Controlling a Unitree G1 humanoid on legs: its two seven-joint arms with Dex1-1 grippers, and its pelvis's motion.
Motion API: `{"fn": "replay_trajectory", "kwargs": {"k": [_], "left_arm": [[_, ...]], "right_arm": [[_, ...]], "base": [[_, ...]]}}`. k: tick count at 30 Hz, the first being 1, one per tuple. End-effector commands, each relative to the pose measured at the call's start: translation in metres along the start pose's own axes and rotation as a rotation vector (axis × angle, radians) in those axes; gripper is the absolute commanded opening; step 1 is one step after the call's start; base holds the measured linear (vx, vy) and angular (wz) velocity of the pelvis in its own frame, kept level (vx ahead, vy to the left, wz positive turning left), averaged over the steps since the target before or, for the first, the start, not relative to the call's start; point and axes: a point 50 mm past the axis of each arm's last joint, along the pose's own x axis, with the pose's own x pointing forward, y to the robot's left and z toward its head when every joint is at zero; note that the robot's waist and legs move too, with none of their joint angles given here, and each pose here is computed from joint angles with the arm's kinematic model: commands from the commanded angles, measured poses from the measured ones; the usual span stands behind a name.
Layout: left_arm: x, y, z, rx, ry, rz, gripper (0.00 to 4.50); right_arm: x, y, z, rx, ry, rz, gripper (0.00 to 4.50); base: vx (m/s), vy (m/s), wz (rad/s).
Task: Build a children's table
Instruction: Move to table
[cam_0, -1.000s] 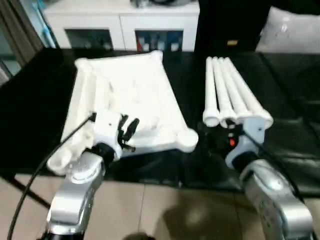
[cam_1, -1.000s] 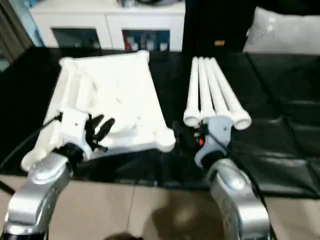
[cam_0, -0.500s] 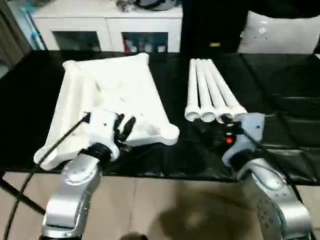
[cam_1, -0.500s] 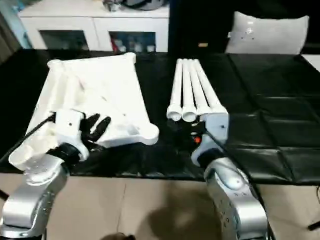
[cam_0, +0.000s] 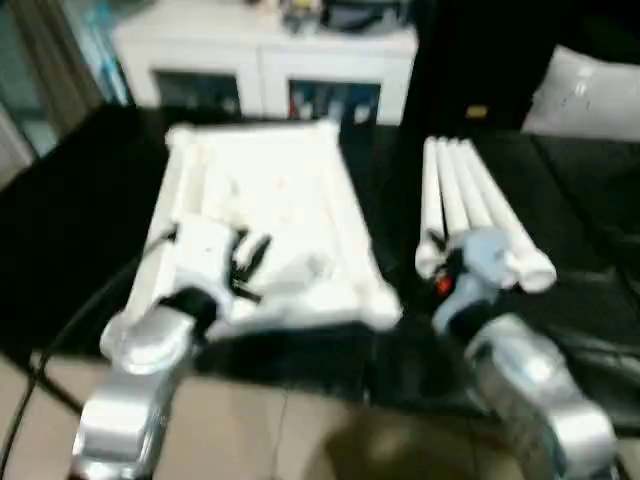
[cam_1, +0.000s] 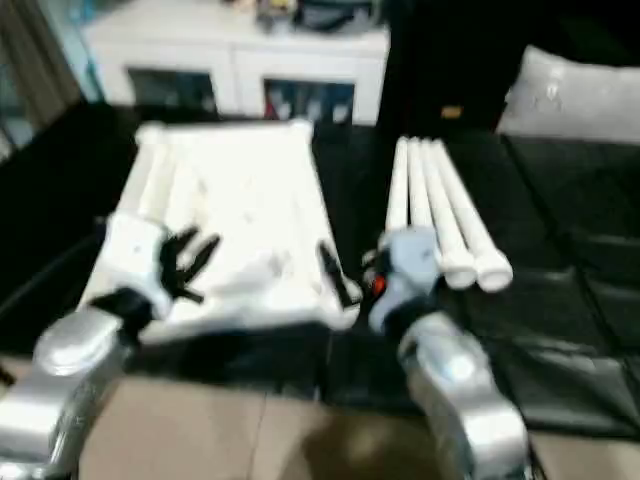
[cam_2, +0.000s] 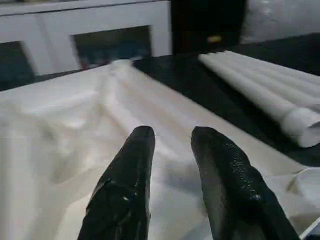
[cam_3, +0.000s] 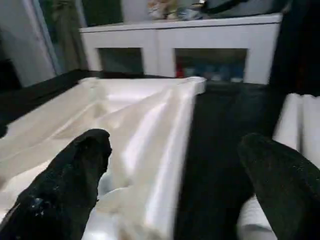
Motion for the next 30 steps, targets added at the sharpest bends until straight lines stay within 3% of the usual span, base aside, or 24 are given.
{"fn": "replay_trajectory", "kwargs": {"k": [1,9,14,21,25,30], "left_arm": [[0.001,-0.007,0.003,0.006,-0.006,-0.053,1.53],[0.003,-0.018,0.001,0.003,0.003,-0.108,1.53],[0.003,-0.021,0.0,-0.027,0.016,-0.148,1.53],[-0.002,-0.028,0.003,-0.06,0.043,-0.297,1.73],[-0.006,-0.034,0.007,-0.032,0.076,-0.437,1.73],[-0.014,-0.042,0.01,-0.013,0.133,-0.595,1.73]], "right_arm": [[0.0,-0.003,0.004,-0.001,0.023,-0.032,4.5],[0.004,-0.011,0.007,-0.005,0.059,-0.086,4.5],[0.008,-0.019,0.001,-0.041,0.179,-0.161,4.5],[0.016,-0.028,0.003,-0.007,0.273,-0.213,4.5],[0.028,-0.037,0.002,0.05,0.378,-0.245,4.5],[0.04,-0.051,-0.001,0.048,0.498,-0.311,4.5]], "base": [[0.183,-0.107,0.01],[0.205,-0.03,-0.05],[0.176,0.08,0.03],[0.0,0.0,0.0],[-0.057,-0.003,0.04],[-0.077,0.009,0.03]]}}
